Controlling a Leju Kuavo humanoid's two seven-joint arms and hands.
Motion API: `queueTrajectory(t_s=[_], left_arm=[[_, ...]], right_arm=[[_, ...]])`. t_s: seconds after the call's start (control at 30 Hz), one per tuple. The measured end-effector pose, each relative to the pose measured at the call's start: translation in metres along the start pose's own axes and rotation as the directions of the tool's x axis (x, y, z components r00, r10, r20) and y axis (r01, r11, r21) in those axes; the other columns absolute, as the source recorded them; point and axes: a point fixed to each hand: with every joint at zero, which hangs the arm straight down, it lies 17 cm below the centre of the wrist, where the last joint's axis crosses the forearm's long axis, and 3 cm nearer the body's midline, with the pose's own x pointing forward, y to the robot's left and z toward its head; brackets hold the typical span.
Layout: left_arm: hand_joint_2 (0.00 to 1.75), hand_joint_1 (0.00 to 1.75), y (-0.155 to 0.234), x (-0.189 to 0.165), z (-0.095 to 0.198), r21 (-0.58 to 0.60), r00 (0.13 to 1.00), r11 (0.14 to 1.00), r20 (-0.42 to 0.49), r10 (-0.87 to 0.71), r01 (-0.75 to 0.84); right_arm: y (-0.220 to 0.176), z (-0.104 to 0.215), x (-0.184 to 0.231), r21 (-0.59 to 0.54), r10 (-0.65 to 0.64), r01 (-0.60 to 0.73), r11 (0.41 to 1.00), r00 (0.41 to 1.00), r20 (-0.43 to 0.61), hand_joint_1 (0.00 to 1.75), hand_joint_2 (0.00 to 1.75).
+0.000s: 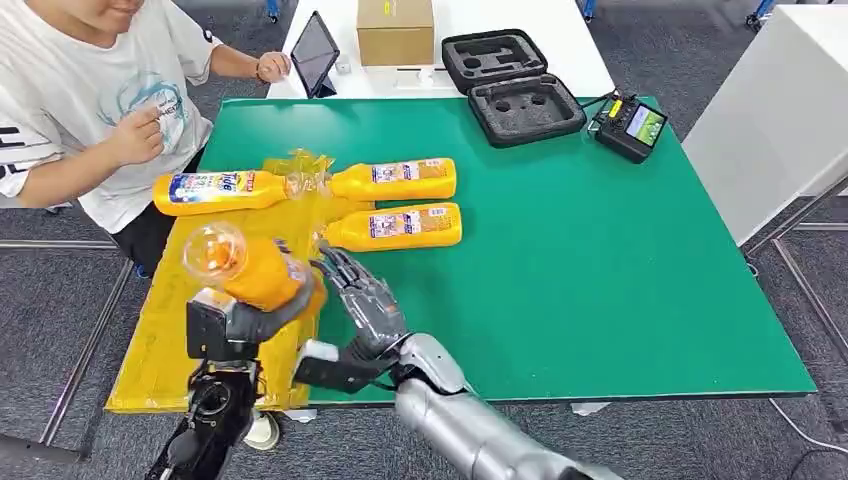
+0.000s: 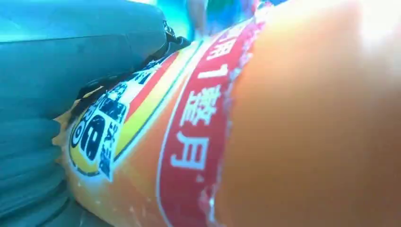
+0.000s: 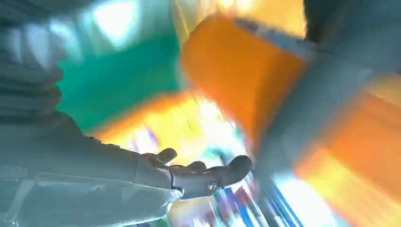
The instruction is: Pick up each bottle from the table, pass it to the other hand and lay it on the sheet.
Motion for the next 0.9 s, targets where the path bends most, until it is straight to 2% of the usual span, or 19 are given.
queueTrajectory(t_s=[0.1,0.27,0.6,0.67,0.73,0.77,0.83,0.9], left_arm=[[1.75,1.75,0.028,0.006,-0.004,0.083,0.985,0.983,0.046,-0.168,0.164],[1.75,1.75,0.054,0.013,-0.008,0.153,0.93,0.928,0.089,-0.355,0.34],[1.75,1.75,0.063,0.014,-0.01,0.162,0.907,0.906,0.103,-0.409,0.391],[1.75,1.75,0.057,0.014,-0.013,0.134,0.859,0.866,0.126,-0.497,0.482],[1.75,1.75,0.044,-0.002,-0.023,0.041,0.772,0.783,0.14,-0.62,0.621],[1.75,1.75,0.036,-0.016,-0.028,-0.018,0.726,0.732,0.142,-0.672,0.681],[1.75,1.75,0.022,-0.048,-0.037,-0.148,0.632,0.614,0.153,-0.76,0.775],[1.75,1.75,0.016,-0.073,-0.047,-0.236,0.579,0.539,0.154,-0.801,0.808]], right_arm=[[-0.042,-0.007,0.028,-0.128,0.109,-0.097,0.987,0.989,0.097,0.0,0.0],[-0.101,0.0,0.063,-0.308,0.106,-0.044,0.95,0.976,0.188,0.0,0.0],[-0.143,0.007,0.082,-0.419,0.095,0.004,0.908,0.972,0.215,0.0,0.0],[-0.151,0.01,0.083,-0.441,0.042,0.068,0.895,0.971,0.235,0.0,0.0],[-0.15,0.007,0.082,-0.41,-0.117,0.218,0.886,0.959,0.258,0.0,0.0],[-0.142,0.003,0.086,-0.36,-0.2,0.292,0.886,0.941,0.272,0.0,1.75],[-0.122,-0.001,0.104,-0.243,-0.269,0.353,0.903,0.908,0.32,0.0,1.75],[-0.108,-0.004,0.125,-0.164,-0.298,0.374,0.913,0.884,0.361,0.0,1.75]])
